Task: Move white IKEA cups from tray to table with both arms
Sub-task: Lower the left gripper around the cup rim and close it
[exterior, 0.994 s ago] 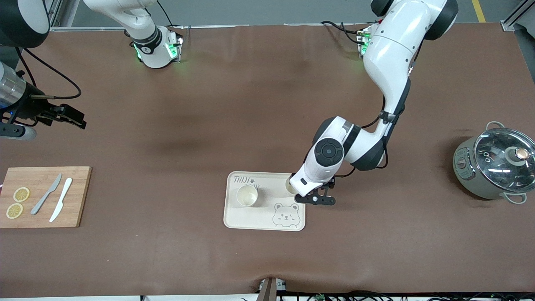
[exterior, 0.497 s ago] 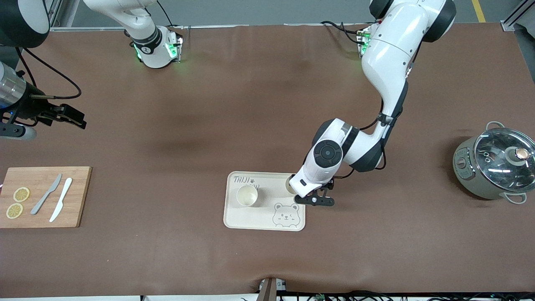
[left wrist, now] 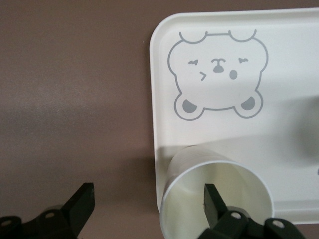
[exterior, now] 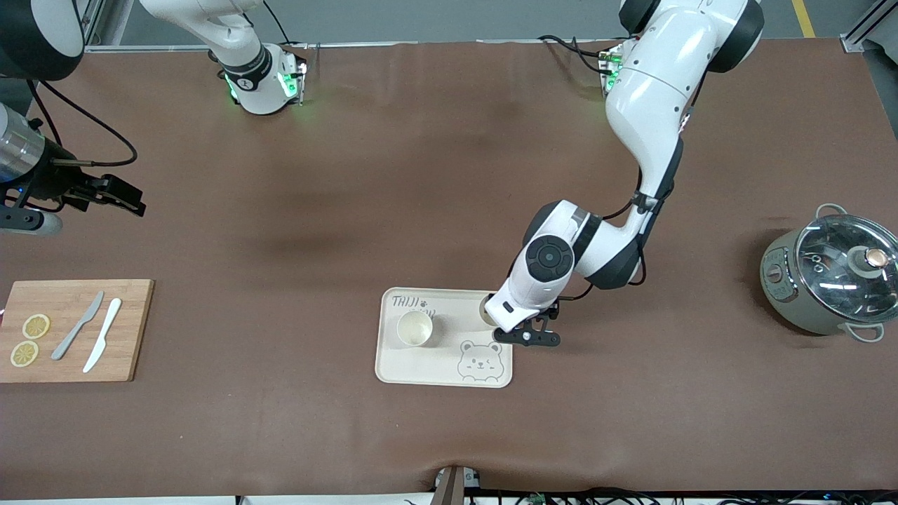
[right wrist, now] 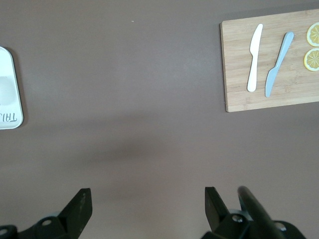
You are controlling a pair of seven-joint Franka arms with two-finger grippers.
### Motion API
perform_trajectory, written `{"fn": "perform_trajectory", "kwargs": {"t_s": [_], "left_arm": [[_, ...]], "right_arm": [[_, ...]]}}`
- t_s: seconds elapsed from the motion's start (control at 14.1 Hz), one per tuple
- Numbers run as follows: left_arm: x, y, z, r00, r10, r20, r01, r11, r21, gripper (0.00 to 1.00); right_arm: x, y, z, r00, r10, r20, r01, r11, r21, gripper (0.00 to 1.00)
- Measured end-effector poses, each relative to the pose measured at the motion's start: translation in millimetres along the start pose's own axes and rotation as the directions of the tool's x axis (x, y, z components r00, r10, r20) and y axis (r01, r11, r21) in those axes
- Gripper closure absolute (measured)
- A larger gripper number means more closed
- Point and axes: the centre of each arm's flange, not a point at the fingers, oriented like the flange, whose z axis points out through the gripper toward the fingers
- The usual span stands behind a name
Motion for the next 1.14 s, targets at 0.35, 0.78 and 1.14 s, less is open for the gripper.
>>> {"fn": "perform_trajectory", "kwargs": {"t_s": [0.35, 0.78, 1.14], "left_arm": [[-5, 10, 0, 1.0, -0.016, 0.0, 0.016, 1.0, -0.001, 0.55], [-5, 13, -1, 1.0, -0.014, -0.004, 0.014, 1.0, -0.003, 0.96], [-5, 13, -1, 1.0, -0.015, -0.004, 0.015, 1.0, -0.003, 0.96]], "right_arm": [[0, 0, 0, 1.0, 0.0, -0.001, 0.0, 1.0, 0.0, 0.0], [0, 0, 0, 1.0, -0.001, -0.002, 0.001, 1.0, 0.0, 0.0], [0, -1, 0, 1.0, -0.001, -0.002, 0.001, 1.0, 0.0, 0.0]]}}
